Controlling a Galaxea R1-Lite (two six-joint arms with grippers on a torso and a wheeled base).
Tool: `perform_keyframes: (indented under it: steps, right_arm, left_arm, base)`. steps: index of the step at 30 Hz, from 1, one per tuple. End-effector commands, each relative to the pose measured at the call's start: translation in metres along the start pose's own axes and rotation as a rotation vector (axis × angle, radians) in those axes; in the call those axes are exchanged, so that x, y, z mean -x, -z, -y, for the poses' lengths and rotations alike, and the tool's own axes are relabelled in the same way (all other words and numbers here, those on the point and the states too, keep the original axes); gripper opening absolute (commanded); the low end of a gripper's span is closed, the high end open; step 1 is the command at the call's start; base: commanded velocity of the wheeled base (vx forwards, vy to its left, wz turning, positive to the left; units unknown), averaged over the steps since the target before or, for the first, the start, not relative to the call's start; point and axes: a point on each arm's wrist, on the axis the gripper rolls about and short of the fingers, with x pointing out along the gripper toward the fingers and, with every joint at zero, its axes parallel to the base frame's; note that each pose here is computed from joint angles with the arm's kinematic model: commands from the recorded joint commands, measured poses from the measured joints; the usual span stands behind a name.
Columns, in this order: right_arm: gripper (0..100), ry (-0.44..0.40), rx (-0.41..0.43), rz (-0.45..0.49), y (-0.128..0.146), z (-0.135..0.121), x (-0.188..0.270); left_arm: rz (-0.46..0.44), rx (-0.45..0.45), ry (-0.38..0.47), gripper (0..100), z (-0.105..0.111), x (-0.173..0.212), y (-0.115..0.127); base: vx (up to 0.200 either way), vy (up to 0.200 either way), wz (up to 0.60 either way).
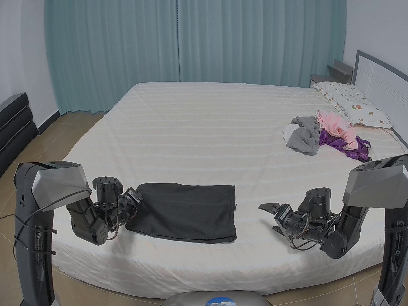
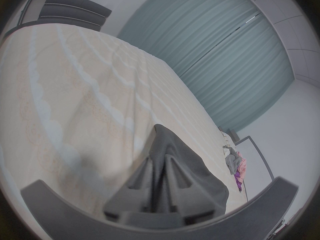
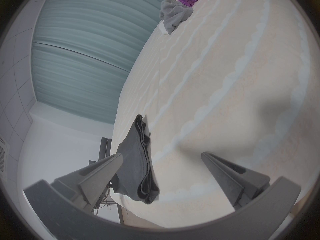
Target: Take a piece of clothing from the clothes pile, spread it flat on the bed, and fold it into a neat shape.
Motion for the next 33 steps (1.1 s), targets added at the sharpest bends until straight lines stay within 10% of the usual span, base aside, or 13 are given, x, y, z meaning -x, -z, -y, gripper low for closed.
perform_keyframes:
  steps: [1, 21, 29, 33]
  right_arm:
    - [100, 0.0, 0.0, -0.002, 0.001, 0.0, 0.0]
    - [100, -0.014, -0.033, 0.016, -0.006, -0.002, 0.002]
    - [100, -0.103, -0.046, 0.139, -0.033, -0.031, 0.037]
    - [100, -0.15, 0.116, 0.327, -0.051, -0.057, 0.086]
  left_arm:
    - [-0.001, 0.0, -0.002, 100, -0.001, 0.0, 0.0]
    - [0.056, 0.149, 0.003, 100, 0.007, 0.027, -0.023]
    - [0.175, 0.174, 0.061, 100, 0.022, 0.064, -0.065]
    - [0.264, 0.173, 0.13, 100, 0.04, 0.103, -0.09]
  base:
    - [0.0, 0.0, 0.0]
    - [0.0, 0.0, 0.0]
    - [0.0, 0.0, 0.0]
    - [0.0, 0.0, 0.0]
